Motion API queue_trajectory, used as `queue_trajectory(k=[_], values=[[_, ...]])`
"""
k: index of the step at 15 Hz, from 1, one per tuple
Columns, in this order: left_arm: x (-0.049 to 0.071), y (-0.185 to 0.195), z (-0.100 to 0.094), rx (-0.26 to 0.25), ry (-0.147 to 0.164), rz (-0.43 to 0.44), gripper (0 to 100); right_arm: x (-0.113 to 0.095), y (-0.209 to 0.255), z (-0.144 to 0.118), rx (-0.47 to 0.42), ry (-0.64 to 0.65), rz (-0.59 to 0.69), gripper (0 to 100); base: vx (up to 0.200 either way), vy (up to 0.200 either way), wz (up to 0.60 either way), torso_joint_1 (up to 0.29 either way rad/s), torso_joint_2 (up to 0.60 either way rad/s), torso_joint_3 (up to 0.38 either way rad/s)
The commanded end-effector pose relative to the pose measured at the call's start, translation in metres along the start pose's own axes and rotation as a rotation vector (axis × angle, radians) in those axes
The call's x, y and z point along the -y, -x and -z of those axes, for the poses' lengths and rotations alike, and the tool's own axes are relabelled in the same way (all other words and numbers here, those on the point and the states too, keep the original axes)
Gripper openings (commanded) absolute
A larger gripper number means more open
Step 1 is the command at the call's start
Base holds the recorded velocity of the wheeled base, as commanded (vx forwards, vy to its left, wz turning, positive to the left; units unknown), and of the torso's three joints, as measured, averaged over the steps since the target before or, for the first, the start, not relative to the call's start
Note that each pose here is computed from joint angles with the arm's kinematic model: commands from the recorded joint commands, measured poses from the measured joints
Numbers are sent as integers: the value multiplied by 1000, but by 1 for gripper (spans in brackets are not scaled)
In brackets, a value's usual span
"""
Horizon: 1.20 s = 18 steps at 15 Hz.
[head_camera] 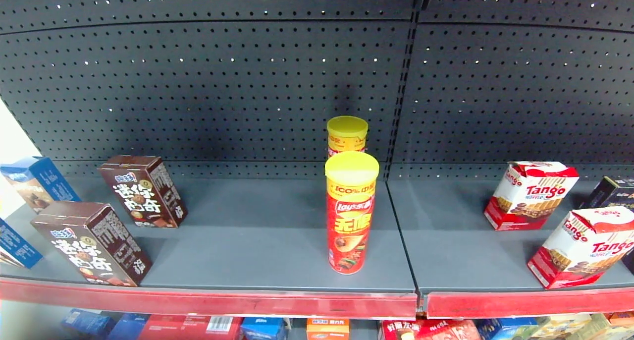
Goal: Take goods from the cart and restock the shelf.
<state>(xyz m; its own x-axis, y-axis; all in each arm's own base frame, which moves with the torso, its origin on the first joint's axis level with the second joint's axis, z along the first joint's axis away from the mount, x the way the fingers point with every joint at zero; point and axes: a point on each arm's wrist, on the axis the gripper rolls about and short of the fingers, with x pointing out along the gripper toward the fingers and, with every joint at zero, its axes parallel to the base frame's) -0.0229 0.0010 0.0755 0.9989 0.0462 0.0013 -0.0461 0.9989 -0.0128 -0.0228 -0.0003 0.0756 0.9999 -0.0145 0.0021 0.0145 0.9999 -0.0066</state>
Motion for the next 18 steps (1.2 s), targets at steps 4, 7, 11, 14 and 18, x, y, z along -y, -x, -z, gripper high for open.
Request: queue_trajectory(k=[4, 7, 11, 14, 18], values=[[0, 0, 0, -1, 3, -3, 100, 0, 0, 0, 1, 0, -1, 100, 0, 0, 0, 0, 0, 0], [0, 0, 0, -1, 10, -9, 100, 0, 0, 0, -2, 0, -2, 100, 0, 0, 0, 0, 0, 0], [0, 0, 0, -1, 9, -9, 100, 0, 0, 0, -1, 1, -1, 100, 0, 0, 0, 0, 0, 0], [0, 0, 0, -1, 9, -9, 100, 0, 0, 0, -1, 0, -1, 100, 0, 0, 0, 0, 0, 0], [0, 0, 0, -1, 9, -9, 100, 0, 0, 0, -2, 1, -2, 100, 0, 0, 0, 0, 0, 0]])
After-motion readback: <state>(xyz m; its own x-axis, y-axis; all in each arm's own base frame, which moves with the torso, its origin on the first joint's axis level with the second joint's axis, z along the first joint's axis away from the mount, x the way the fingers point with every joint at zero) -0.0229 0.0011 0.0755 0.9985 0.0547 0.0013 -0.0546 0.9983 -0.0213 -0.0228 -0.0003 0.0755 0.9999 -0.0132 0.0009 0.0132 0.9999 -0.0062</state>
